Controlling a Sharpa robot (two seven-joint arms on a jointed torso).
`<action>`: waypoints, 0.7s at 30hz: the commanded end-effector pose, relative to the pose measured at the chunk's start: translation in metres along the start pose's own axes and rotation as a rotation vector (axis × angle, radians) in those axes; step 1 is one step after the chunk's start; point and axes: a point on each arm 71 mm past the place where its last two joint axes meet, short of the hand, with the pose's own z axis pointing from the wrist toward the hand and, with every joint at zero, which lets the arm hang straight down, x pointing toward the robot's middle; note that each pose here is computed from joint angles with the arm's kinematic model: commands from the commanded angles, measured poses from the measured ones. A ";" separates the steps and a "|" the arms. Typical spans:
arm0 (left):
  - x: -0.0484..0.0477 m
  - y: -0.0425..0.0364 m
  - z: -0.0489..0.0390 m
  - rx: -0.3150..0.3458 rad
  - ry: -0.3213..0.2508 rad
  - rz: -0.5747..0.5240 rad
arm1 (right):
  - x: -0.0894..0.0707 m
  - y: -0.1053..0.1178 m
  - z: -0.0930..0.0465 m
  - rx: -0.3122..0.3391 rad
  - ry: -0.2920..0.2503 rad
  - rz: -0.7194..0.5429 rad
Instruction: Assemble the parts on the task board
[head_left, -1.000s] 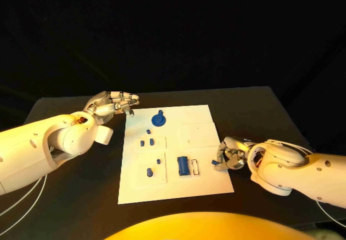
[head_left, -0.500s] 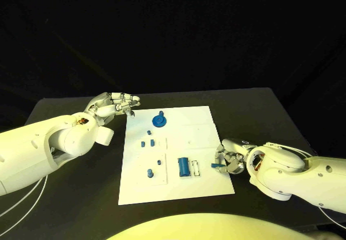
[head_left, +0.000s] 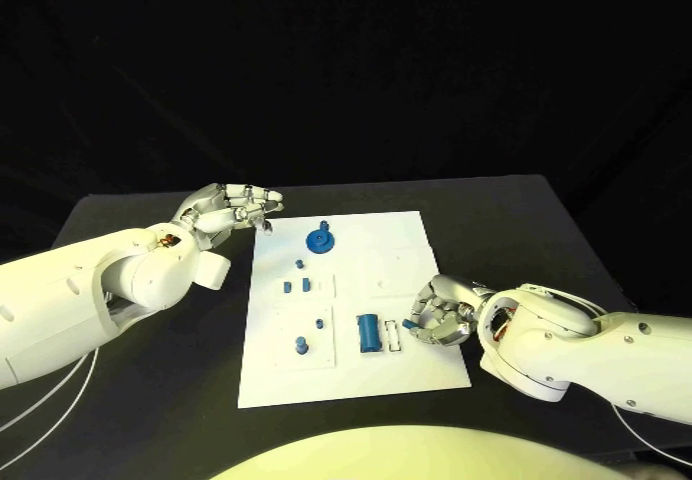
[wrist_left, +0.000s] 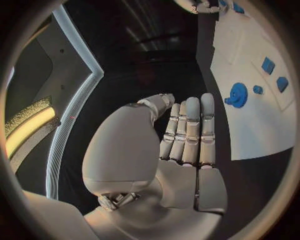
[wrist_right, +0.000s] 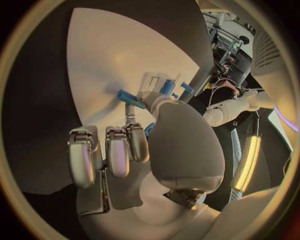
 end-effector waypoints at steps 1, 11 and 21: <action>0.0042 -0.0010 0.0006 0.009 0.032 0.012 | 0.004 0.002 0.001 0.032 0.029 0.097; 0.0051 -0.0013 0.0004 0.014 0.044 0.015 | 0.011 0.008 0.008 0.037 0.041 0.133; 0.0052 -0.0013 0.0003 0.013 0.047 0.015 | 0.016 0.011 0.010 0.035 0.066 0.129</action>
